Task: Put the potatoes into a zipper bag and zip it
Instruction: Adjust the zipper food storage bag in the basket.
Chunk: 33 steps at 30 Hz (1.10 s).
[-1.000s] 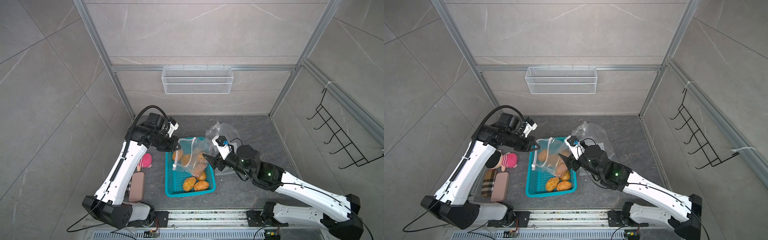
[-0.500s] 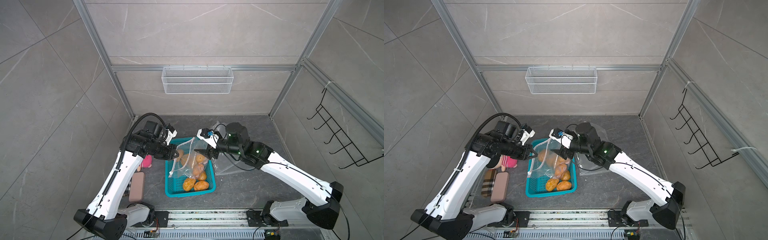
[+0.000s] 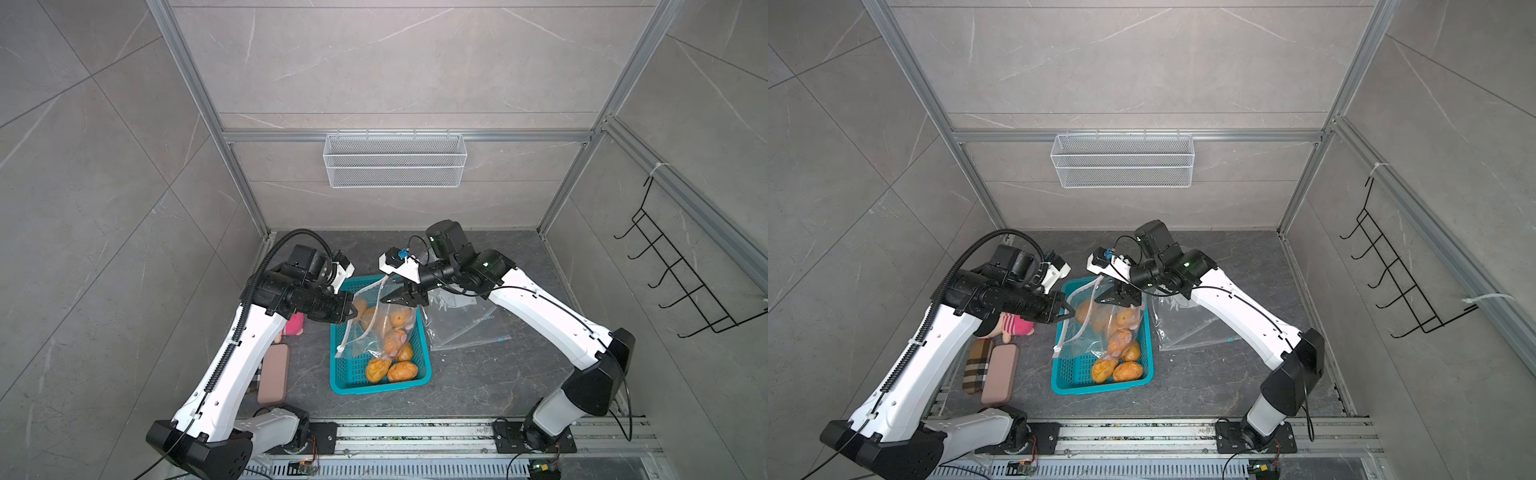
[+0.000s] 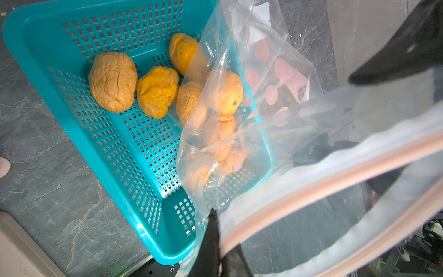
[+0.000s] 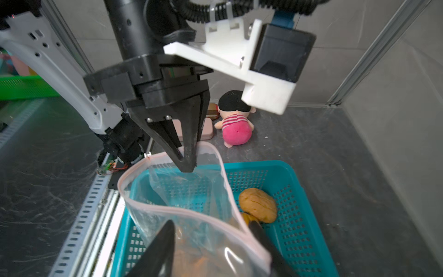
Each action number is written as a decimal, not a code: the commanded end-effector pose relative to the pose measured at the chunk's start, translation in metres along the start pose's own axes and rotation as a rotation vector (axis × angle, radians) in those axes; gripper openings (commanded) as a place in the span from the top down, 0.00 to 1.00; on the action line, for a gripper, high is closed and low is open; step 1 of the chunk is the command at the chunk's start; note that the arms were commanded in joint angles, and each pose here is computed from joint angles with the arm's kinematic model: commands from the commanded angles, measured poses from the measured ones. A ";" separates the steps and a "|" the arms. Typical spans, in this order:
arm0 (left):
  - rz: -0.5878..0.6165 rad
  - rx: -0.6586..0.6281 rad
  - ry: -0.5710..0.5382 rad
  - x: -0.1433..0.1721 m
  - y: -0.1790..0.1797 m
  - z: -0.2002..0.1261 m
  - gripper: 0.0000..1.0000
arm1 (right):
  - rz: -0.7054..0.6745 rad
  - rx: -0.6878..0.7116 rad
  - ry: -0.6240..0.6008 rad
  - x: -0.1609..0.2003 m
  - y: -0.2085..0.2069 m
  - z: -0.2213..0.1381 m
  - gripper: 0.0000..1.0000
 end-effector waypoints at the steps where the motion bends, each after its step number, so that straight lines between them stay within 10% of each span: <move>1: 0.024 -0.011 -0.017 0.001 -0.003 -0.005 1.00 | 0.010 -0.049 -0.008 -0.004 0.004 -0.001 0.81; 4: 0.023 -0.030 -0.030 -0.002 -0.002 -0.007 1.00 | 0.046 0.034 -0.036 -0.007 -0.003 -0.002 0.98; 15: 0.028 -0.311 -0.313 0.003 -0.001 -0.052 0.23 | 0.170 0.262 -0.231 0.005 -0.024 -0.042 1.00; 33: 0.305 0.014 -0.520 0.070 -0.009 -0.013 0.25 | 0.294 0.237 -0.314 0.034 -0.040 -0.066 1.00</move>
Point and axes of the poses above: each gripper's point midway between its finger pads, its own z axis out along the fingers, its own y axis along the line the jaws close on, x = y × z, the point moved 10 cm from there along -z, back along the fingers, and after that the axes turned 10 degrees about z, right-handed, at the moved point
